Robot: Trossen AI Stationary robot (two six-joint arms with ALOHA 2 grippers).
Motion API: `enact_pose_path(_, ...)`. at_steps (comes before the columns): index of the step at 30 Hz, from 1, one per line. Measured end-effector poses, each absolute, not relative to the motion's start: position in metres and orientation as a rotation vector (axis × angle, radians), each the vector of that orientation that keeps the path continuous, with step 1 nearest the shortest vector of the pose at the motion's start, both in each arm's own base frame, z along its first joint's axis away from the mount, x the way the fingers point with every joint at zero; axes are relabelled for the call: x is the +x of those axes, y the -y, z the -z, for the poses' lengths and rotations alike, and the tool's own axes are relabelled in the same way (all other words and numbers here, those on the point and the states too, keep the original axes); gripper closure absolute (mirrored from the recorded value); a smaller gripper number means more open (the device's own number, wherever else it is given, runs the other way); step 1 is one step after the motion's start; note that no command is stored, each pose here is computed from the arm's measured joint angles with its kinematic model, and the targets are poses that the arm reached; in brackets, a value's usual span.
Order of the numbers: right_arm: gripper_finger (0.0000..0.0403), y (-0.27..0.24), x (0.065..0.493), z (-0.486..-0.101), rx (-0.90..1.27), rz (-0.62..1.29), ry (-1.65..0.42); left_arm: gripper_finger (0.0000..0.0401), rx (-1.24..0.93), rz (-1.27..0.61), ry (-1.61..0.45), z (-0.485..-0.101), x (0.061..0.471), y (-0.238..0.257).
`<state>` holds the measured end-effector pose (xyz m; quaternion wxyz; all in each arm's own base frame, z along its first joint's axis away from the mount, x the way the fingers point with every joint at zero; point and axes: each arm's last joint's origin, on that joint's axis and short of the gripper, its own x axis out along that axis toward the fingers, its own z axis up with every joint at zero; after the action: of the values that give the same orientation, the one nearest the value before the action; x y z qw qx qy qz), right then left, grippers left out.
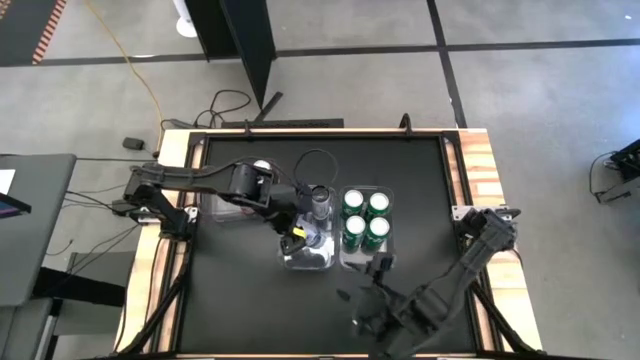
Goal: Sort soda cans
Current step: Put the white and blue soda can into the center transparent bin
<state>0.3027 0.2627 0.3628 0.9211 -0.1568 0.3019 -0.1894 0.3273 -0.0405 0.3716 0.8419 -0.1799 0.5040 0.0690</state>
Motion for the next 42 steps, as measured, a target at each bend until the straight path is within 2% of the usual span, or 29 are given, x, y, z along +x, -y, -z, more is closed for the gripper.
enact_pose_path(7,0.0046,-0.240,0.337,-0.308,-0.304,0.607,-0.532,0.0159,-0.427,-0.106,-1.035,-0.375,0.330,0.042)
enact_pose_path(12,0.0018,-0.220,0.355,-0.287,-0.300,0.683,-0.513,0.0159,-0.461,-0.097,-1.045,-0.374,0.329,0.043)
enact_pose_path(16,0.0004,-0.211,0.369,-0.274,-0.281,0.696,-0.488,0.0159,-0.468,-0.100,-1.048,-0.374,0.329,0.043)
enact_pose_path(31,0.0004,-0.166,0.415,-0.250,-0.215,0.716,-0.361,0.0159,-0.520,-0.051,-1.015,-0.377,0.333,0.045)
enact_pose_path(36,0.0044,-0.163,0.418,-0.247,-0.231,0.708,-0.357,0.0159,-0.520,-0.054,-1.019,-0.377,0.333,0.045)
enact_pose_path(41,0.0147,-0.168,0.414,-0.247,-0.250,0.721,-0.357,0.0159,-0.518,-0.054,-1.017,-0.377,0.333,0.045)
enact_pose_path(42,0.0157,-0.169,0.413,-0.246,-0.259,0.728,-0.360,0.0159,-0.517,-0.052,-1.012,-0.377,0.333,0.045)
